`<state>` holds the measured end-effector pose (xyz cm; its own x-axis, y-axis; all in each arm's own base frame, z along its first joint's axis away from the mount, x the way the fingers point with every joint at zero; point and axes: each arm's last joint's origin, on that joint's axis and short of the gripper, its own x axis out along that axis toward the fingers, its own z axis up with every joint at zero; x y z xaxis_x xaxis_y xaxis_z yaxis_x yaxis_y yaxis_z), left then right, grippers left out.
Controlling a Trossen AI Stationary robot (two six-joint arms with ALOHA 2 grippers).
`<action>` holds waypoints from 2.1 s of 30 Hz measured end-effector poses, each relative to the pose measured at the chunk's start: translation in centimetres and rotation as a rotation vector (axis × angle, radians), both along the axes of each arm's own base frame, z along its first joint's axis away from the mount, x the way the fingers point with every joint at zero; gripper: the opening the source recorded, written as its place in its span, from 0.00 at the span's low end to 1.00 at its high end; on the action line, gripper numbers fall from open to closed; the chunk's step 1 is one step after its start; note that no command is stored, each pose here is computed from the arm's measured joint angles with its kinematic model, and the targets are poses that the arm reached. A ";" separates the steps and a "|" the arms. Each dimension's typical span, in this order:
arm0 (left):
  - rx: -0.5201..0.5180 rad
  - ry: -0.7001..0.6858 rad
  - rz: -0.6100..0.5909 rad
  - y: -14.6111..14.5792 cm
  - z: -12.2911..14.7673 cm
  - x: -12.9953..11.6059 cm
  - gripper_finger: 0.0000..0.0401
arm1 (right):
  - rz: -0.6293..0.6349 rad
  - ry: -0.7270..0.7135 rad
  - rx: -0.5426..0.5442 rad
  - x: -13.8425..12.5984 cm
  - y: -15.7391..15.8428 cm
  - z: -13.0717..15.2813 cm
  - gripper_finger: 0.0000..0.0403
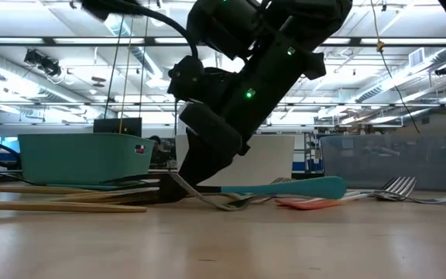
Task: Sort silverware by color (type)
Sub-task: Put the blue fork into the white bin
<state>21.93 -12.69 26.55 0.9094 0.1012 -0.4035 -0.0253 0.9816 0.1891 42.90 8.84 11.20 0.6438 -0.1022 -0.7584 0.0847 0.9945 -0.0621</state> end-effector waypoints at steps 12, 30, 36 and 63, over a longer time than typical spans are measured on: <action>-0.054 0.141 0.160 2.1 -1.3 0.0 0.40 | -0.086 -0.052 -0.067 -0.9 0.0 3.9 0.04; -0.081 0.131 0.215 2.9 -1.3 0.4 0.40 | -0.178 -0.116 -0.300 -2.6 0.6 7.8 0.05; -0.079 0.123 0.228 3.0 -1.4 0.6 0.40 | -0.221 -0.129 -0.395 -3.4 1.2 8.9 0.05; -0.100 0.106 0.214 2.4 -1.2 0.4 0.40 | -0.322 0.116 -0.312 -3.6 -7.4 7.8 0.05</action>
